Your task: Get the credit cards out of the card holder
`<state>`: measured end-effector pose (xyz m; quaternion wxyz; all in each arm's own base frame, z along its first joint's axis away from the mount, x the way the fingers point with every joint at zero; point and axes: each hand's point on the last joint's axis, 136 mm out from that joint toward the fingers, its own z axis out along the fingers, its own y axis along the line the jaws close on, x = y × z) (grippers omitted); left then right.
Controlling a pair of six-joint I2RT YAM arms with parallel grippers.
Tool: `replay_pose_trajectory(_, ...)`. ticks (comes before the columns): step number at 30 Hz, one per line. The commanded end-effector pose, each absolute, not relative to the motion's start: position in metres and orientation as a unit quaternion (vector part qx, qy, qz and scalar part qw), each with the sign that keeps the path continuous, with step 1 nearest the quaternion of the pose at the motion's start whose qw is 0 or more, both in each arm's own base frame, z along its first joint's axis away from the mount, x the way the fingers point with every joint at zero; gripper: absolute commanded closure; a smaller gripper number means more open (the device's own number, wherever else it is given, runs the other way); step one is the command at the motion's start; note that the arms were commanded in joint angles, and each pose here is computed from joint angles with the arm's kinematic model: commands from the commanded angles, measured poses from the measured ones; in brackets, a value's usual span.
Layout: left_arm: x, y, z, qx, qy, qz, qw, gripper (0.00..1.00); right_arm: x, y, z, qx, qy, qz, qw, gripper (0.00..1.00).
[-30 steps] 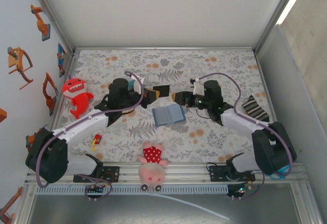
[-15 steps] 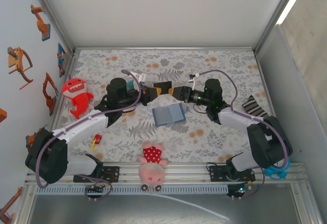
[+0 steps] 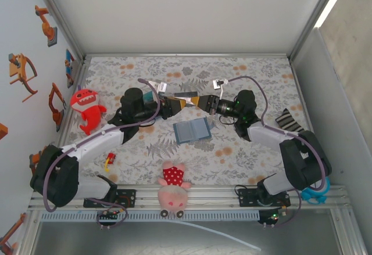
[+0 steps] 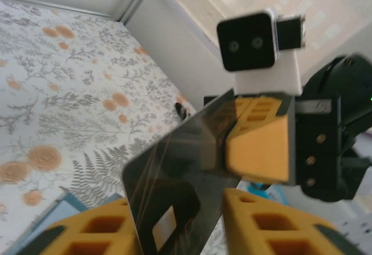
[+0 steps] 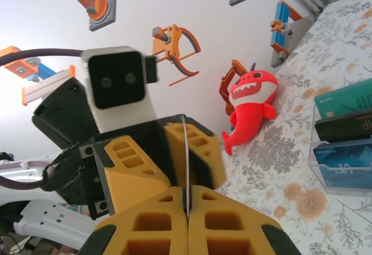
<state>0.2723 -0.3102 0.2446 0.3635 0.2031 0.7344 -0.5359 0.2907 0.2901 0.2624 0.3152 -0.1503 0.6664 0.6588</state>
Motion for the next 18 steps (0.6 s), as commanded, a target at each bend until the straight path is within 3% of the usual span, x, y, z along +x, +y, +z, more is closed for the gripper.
replay_pose_trajectory(1, 0.263, -0.306, 0.264, 0.253, 0.726, -0.513, 0.381, 0.48, 0.287, 0.292, 0.278, -0.174, 0.644, 0.670, 0.325, 1.00)
replay_pose_trajectory(9, 0.252, -0.292, 0.279, 0.352, 0.753, -0.416, 0.369, 0.20, 0.285, 0.294, 0.260, -0.183, 0.664, 0.657, 0.307, 1.00)
replay_pose_trajectory(18, 0.256, -0.299, 0.278, 0.433, 0.749, -0.372, 0.336, 0.22, 0.278, 0.298, 0.262, -0.203, 0.661, 0.663, 0.287, 1.00)
